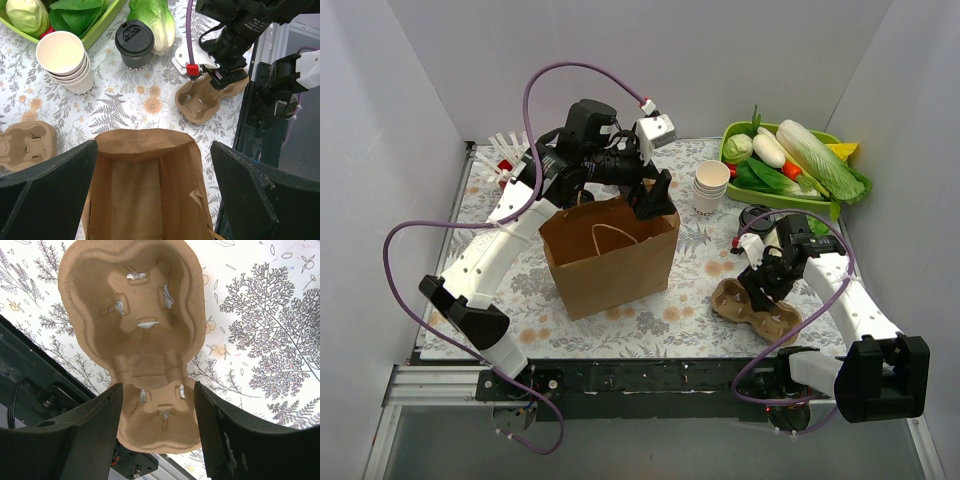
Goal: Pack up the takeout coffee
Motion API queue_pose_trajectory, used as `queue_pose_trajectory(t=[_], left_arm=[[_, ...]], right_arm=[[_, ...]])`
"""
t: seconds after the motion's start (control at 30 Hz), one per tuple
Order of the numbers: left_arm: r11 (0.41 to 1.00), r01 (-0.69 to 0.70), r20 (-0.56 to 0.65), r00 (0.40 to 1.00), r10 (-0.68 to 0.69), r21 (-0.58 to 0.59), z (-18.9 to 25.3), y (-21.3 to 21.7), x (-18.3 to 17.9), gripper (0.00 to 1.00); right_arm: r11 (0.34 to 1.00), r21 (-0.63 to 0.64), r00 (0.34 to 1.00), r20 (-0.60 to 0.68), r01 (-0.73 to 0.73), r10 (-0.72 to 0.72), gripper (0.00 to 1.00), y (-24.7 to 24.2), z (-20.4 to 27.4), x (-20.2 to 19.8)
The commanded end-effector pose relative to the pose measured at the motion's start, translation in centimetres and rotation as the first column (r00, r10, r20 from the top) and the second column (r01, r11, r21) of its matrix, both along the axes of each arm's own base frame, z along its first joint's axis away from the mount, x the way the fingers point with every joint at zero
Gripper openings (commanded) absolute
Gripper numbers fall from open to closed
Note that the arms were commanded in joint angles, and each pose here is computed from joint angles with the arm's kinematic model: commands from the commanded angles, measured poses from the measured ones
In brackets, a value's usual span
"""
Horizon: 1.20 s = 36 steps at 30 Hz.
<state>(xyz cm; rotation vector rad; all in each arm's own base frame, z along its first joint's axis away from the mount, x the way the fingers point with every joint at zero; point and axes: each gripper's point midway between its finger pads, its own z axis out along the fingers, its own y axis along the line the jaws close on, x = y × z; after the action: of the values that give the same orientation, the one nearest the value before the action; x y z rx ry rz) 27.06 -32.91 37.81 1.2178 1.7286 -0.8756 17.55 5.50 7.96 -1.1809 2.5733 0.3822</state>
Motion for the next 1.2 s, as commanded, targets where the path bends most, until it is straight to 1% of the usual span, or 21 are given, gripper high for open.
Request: queue_pose_trajectory(t=[0.0, 0.03, 0.2, 0.27, 0.5, 0.9, 1.17], left_arm=[[1.0, -0.013, 0.039, 0.999, 0.013, -0.009, 1.1, 1.0, -0.3, 0.98], [1.0, -0.012, 0.039, 0.999, 0.012, -0.01, 1.2, 1.0, -0.3, 0.98], [1.0, -0.024, 0.048, 0.999, 0.024, -0.001, 1.1, 1.0, 0.1, 0.98], [1.0, -0.027, 0.051, 0.998, 0.027, 0.001, 1.1, 1.0, 0.2, 0.98], [0.999, -0.038, 0.051, 0.998, 0.038, 0.013, 0.8, 1.1, 0.5, 0.98], [0.999, -0.04, 0.048, 0.998, 0.039, 0.018, 0.6, 1.2, 0.5, 0.98], [0.999, -0.047, 0.052, 0.998, 0.045, 0.021, 0.6, 1.3, 0.6, 0.98]], right_arm=[[0.999, 0.029, 0.999, 0.032, -0.021, 0.02, 0.66, 0.6, 1.0, 0.1], [0.999, 0.026, 0.999, 0.029, -0.038, 0.037, 0.64, 0.5, 0.8, -0.2], [0.997, 0.015, 0.997, 0.011, -0.081, 0.081, 0.64, 0.2, -0.2, -1.3], [0.996, 0.007, 0.996, -0.002, -0.091, 0.091, 0.6, 0.0, -0.8, -1.7], [0.995, 0.01, 0.995, -0.017, -0.101, 0.101, 0.53, 0.1, -1.3, -1.9], [0.993, 0.0, 0.993, -0.024, -0.114, 0.114, 0.54, 0.2, -2.0, -1.9], [0.989, -0.012, 0.989, -0.036, -0.145, 0.144, 0.51, 0.5, -2.6, -1.9]])
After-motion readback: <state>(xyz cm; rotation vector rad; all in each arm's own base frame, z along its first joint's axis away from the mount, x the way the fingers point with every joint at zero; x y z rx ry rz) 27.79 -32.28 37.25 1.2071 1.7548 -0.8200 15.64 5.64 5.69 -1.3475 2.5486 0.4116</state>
